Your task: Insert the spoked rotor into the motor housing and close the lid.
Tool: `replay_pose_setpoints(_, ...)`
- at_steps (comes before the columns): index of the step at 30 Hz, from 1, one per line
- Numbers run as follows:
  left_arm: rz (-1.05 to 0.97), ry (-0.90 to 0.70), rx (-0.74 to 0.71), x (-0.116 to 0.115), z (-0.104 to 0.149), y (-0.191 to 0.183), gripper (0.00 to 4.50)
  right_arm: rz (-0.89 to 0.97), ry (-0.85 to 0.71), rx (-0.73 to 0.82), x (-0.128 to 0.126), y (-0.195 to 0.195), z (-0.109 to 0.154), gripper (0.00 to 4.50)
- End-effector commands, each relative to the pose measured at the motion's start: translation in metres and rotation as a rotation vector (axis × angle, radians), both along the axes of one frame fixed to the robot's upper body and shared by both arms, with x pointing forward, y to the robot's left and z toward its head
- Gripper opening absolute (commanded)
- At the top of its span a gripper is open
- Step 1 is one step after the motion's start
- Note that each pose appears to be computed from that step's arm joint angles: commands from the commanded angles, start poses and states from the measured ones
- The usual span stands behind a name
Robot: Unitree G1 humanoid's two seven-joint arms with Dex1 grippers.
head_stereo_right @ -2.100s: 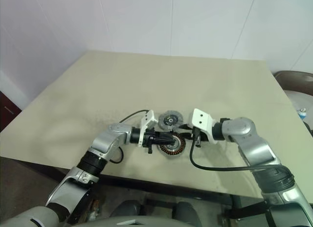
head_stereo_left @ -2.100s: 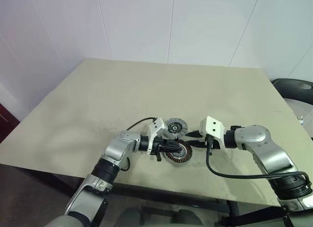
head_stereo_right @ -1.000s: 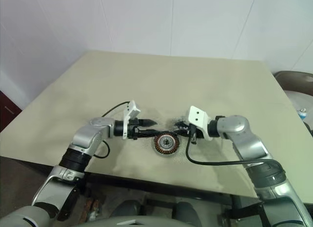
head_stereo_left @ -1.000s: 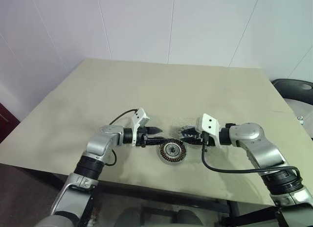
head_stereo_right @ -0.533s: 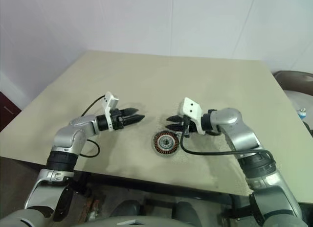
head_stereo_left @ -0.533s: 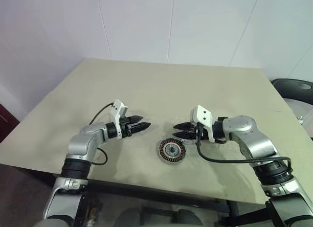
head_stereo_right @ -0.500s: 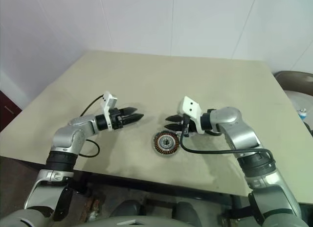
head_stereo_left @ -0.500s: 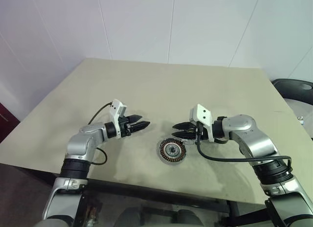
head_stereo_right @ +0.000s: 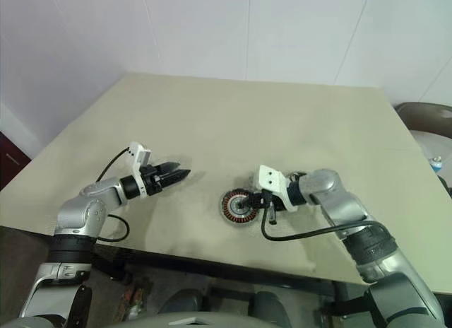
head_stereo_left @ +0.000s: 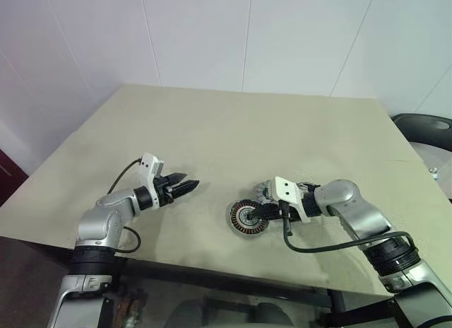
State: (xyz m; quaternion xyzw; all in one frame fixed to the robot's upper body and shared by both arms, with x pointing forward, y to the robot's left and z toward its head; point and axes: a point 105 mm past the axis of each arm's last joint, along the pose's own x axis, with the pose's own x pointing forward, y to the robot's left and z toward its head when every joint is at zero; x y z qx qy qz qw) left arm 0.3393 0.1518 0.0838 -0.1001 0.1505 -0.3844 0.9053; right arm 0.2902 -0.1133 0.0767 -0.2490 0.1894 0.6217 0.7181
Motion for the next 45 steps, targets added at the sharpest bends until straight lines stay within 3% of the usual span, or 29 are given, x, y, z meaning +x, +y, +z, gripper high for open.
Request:
replay_pose_setpoints(1,0.003,-0.067,-0.011,0.004,0.017,-0.001,3.25,0.025,-0.050,-0.001,0.003,0.004,0.004,0.02)
replay_pose_setpoints(25,0.003,-0.052,-0.011,-0.005,0.008,-0.006,3.25,0.059,-0.063,0.052,0.004,0.035,-0.002,0.02)
replay_pose_setpoints(33,0.019,-0.057,-0.013,-0.005,0.008,-0.005,3.25,0.004,-0.102,0.053,0.016,0.036,-0.009,0.02)
replay_pose_setpoints(38,0.023,-0.060,-0.017,-0.006,0.009,-0.005,3.25,-0.088,0.014,0.330,0.024,0.054,0.033,0.02)
replay_pose_setpoints(45,0.028,-0.056,-0.011,-0.006,0.007,-0.004,3.25,-0.068,0.068,0.341,0.018,0.051,0.042,0.02)
